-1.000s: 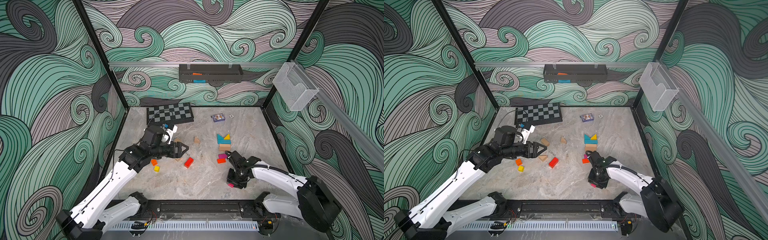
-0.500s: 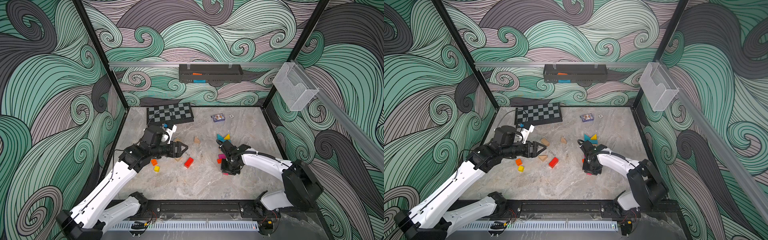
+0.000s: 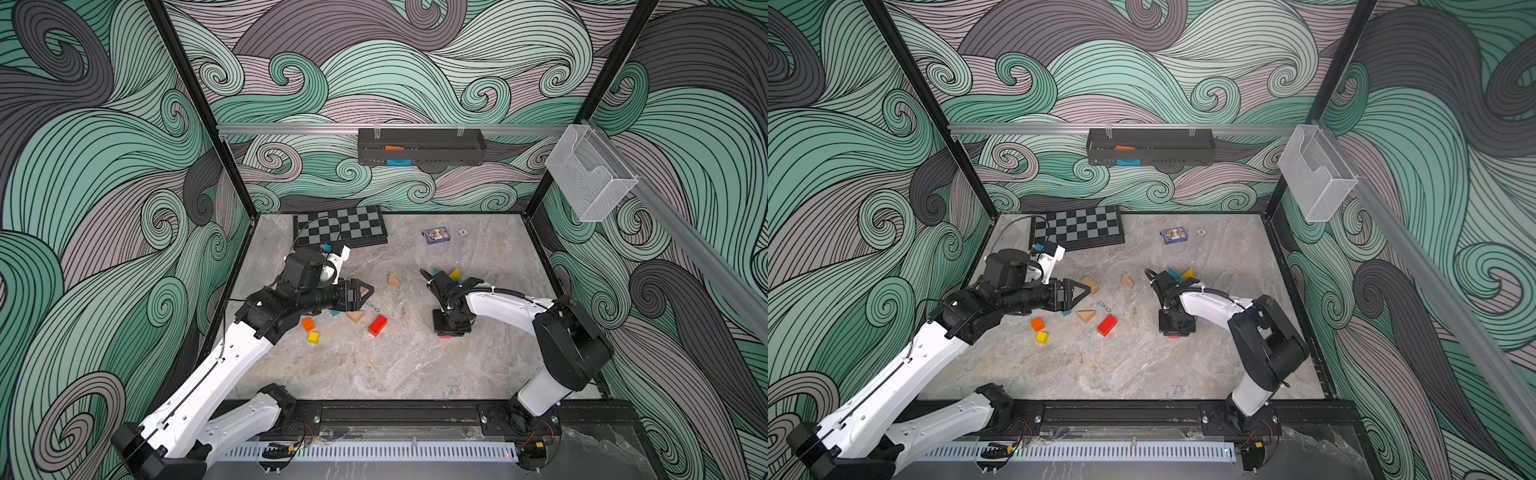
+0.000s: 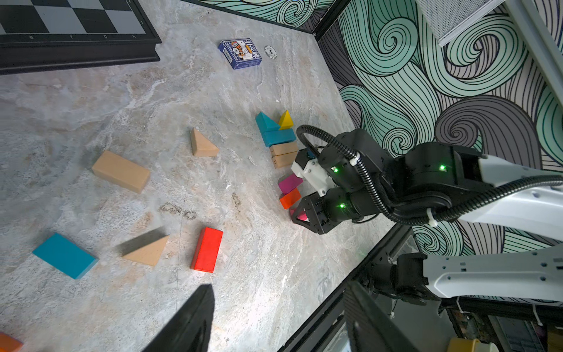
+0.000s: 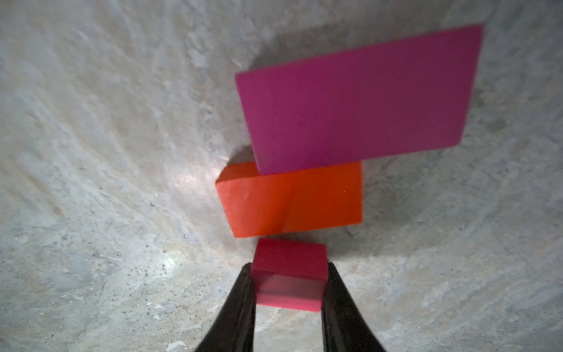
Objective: Assemble a carrot with building blocks
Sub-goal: Assemble the building block at the center of the board.
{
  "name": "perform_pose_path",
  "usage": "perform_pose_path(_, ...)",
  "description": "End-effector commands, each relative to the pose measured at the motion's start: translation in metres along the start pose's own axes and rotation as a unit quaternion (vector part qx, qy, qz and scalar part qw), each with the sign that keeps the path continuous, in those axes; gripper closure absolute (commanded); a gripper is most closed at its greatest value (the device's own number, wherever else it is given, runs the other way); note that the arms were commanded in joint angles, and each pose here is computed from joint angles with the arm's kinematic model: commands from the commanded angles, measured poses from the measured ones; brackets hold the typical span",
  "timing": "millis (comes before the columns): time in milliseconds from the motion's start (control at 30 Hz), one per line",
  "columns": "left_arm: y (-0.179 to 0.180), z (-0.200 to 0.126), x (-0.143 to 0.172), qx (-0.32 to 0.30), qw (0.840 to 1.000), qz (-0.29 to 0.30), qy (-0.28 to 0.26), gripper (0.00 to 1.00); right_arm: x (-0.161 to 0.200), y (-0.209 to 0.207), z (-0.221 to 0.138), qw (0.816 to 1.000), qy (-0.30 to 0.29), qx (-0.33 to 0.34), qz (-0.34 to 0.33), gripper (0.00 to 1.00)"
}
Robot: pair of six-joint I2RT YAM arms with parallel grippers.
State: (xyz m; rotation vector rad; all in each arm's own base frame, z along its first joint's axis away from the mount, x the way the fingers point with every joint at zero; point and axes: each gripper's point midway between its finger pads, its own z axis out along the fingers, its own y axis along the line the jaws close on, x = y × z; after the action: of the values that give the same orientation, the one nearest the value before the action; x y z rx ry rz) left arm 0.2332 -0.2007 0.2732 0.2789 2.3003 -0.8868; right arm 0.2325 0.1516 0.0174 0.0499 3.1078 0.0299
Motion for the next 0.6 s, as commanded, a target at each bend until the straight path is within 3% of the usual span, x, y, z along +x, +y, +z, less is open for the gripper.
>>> perform_pose_path(0,-0.008,-0.01,-0.02,0.004,0.999,0.009,-0.031,0.32,-0.016,-0.002,0.004,1.0,-0.018,-0.003,0.011,0.85)
perform_pose_path(567,-0.006,-0.006,-0.021,0.003,0.999,0.012,-0.029,0.32,-0.03,-0.011,0.008,0.999,-0.027,0.012,0.025,0.83)
